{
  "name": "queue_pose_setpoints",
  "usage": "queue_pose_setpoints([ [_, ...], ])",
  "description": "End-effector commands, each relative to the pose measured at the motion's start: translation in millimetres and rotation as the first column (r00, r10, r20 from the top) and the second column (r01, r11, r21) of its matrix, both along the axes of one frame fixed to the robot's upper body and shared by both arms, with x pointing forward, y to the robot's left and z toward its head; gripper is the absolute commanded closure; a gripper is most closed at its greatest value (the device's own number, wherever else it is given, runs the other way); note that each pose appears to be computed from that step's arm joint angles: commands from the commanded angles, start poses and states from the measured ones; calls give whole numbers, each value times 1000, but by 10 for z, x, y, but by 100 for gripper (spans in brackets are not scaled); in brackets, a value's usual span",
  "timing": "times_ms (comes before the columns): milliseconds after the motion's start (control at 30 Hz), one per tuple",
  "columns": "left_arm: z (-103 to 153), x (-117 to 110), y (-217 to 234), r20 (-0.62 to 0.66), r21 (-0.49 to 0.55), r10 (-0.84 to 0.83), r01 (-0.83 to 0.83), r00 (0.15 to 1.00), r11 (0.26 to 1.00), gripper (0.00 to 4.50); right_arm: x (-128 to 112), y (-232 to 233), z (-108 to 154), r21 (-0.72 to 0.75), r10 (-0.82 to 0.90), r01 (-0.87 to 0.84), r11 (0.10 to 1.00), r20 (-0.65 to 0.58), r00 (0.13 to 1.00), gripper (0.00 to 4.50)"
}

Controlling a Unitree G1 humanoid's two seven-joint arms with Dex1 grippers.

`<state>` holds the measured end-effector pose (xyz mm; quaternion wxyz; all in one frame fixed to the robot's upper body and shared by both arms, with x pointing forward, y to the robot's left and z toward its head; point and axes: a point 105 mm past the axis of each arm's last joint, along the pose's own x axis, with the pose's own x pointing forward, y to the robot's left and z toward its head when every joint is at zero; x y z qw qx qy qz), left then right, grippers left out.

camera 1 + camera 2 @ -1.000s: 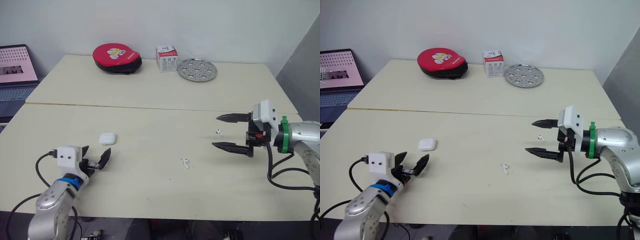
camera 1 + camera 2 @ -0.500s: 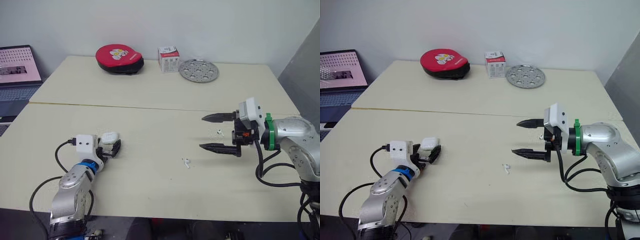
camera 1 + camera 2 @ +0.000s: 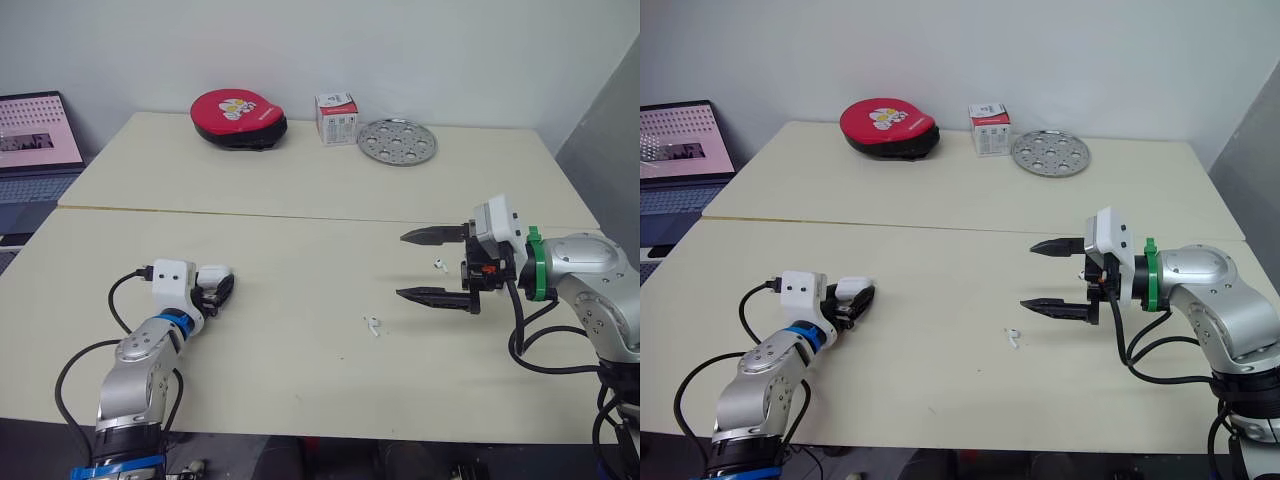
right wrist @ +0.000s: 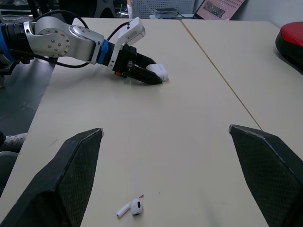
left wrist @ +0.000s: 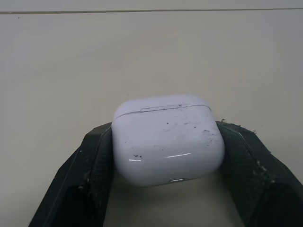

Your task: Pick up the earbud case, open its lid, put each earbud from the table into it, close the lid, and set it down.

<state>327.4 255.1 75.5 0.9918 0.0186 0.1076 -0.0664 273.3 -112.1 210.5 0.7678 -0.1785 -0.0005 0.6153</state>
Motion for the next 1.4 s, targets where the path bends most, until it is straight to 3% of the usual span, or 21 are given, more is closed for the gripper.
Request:
queue_pose_setpoints([
  [33,-141,-101,-140,-68,-13,-101,100,993,995,163,-59,10,147,-3,15,-15,1000,71,997,0],
  [200,-30,-232,-449,-32,-3,-314,314,949,949,163,-66,-52,119,-21,-14,16,1000,73,997,0],
  [400,206,-468,-992,67,8,-595,596,801,803,163,-101,-188,45,-33,-61,62,998,33,998,0],
  [500,340,-571,-1210,129,82,-692,688,710,721,163,-122,-213,-7,-28,-108,107,994,-32,994,0],
  [600,470,-657,-1436,196,186,-779,758,596,626,163,-173,-133,-69,26,-164,171,985,-187,969,0],
  [700,574,-720,-1646,263,264,-833,795,486,547,163,-276,-27,-207,-10,-176,184,983,-344,922,0],
  [867,591,-841,-1896,316,369,-893,825,321,428,163,-326,96,-332,-14,-183,204,979,-509,841,0],
  [1033,645,-842,-1984,352,459,-907,802,230,382,163,-332,194,-357,30,-143,215,976,-655,742,0],
  [1400,728,-811,-2004,377,545,-910,754,172,368,163,-302,352,-288,98,-64,206,974,-748,660,0],
])
